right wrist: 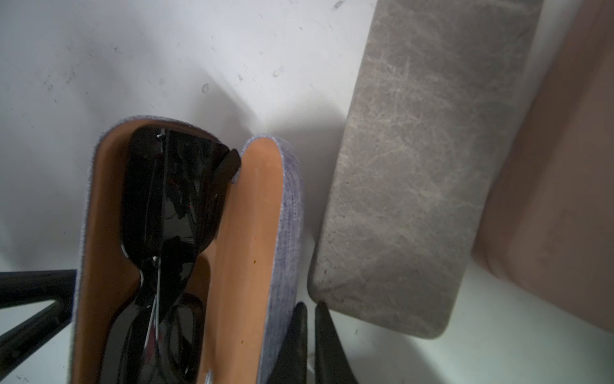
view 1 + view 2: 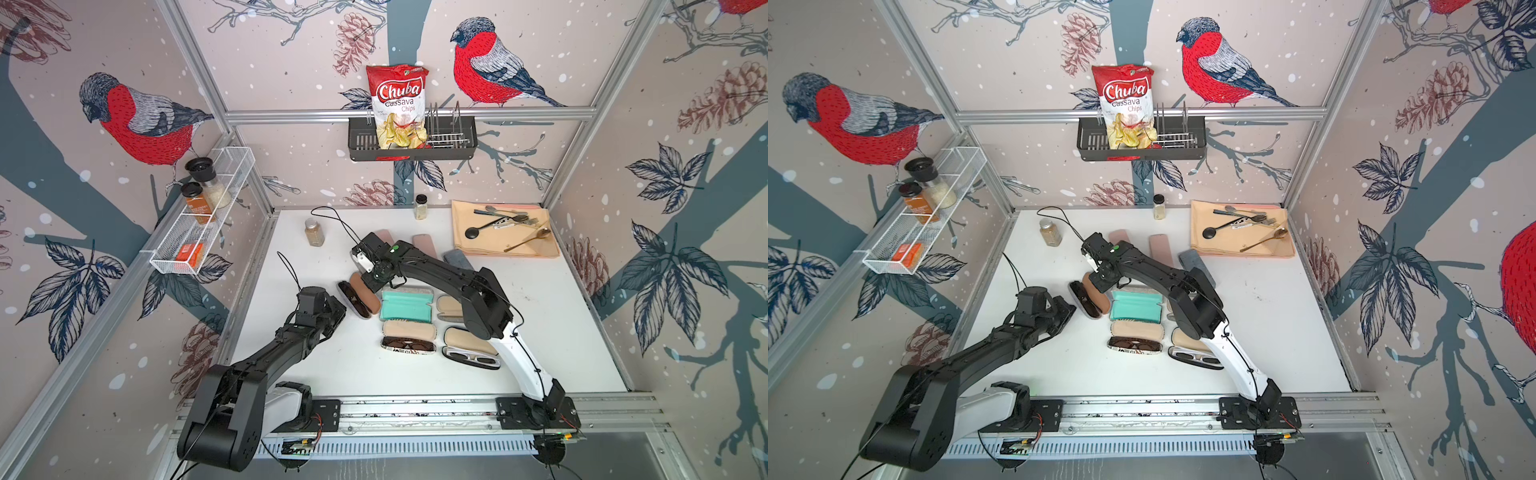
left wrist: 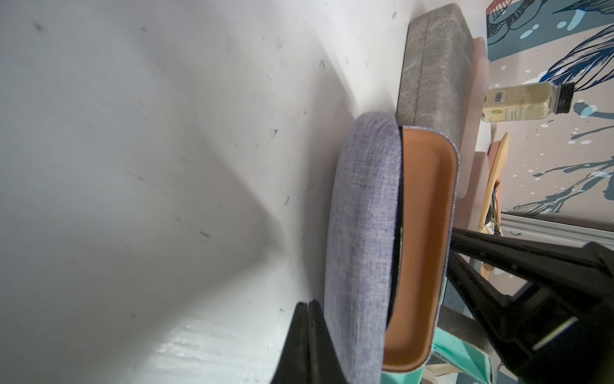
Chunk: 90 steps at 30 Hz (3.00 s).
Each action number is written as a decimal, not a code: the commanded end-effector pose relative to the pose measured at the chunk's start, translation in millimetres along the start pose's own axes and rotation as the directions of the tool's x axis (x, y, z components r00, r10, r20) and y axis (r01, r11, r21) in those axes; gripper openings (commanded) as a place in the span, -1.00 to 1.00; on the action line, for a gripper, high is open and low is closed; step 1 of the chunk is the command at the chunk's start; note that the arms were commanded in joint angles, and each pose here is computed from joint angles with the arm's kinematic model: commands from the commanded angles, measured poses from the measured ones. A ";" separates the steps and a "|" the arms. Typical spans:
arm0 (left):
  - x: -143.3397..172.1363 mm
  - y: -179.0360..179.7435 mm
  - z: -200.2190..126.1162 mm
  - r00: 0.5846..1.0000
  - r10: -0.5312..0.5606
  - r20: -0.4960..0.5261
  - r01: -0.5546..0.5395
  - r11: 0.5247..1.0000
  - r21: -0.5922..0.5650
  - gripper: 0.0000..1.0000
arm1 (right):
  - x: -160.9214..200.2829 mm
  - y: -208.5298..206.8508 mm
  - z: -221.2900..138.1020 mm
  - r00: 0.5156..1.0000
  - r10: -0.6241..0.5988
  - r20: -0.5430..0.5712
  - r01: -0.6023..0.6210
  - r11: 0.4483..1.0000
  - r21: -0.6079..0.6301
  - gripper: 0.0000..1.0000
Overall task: Close the glasses case
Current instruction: Close the glasses case at the center of the board.
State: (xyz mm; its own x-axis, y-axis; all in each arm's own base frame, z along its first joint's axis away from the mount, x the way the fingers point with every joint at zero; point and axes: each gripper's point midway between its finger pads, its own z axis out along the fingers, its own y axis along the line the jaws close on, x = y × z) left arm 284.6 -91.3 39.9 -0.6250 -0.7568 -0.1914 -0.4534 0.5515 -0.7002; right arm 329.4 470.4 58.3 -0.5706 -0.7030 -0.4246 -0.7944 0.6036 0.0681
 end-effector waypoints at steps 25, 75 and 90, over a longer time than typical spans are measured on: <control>-2.5 -21.1 9.7 0.999 0.033 -0.012 -0.032 0.997 0.067 -1.00 | 4.4 34.1 -1.7 0.998 -0.063 -0.020 0.061 0.996 -0.072 -0.75; -4.1 -28.3 13.7 0.999 0.043 -0.016 -0.042 0.995 0.086 -1.00 | 11.1 86.2 -8.5 0.987 -0.161 -0.006 0.157 0.968 -0.196 -0.71; -15.9 -31.1 -18.1 0.995 0.064 0.072 -0.067 0.997 0.044 -1.00 | 6.5 89.5 -13.0 0.988 -0.153 0.014 0.153 0.967 -0.205 -0.69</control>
State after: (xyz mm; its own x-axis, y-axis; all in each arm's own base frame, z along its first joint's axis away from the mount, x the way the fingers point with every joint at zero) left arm 292.6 -85.4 64.5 -0.5993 -0.7540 -0.2691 -0.4266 0.5852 -0.6896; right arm 264.0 502.1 62.4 -0.4430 -0.7974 -0.4098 -0.8931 0.4322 0.1246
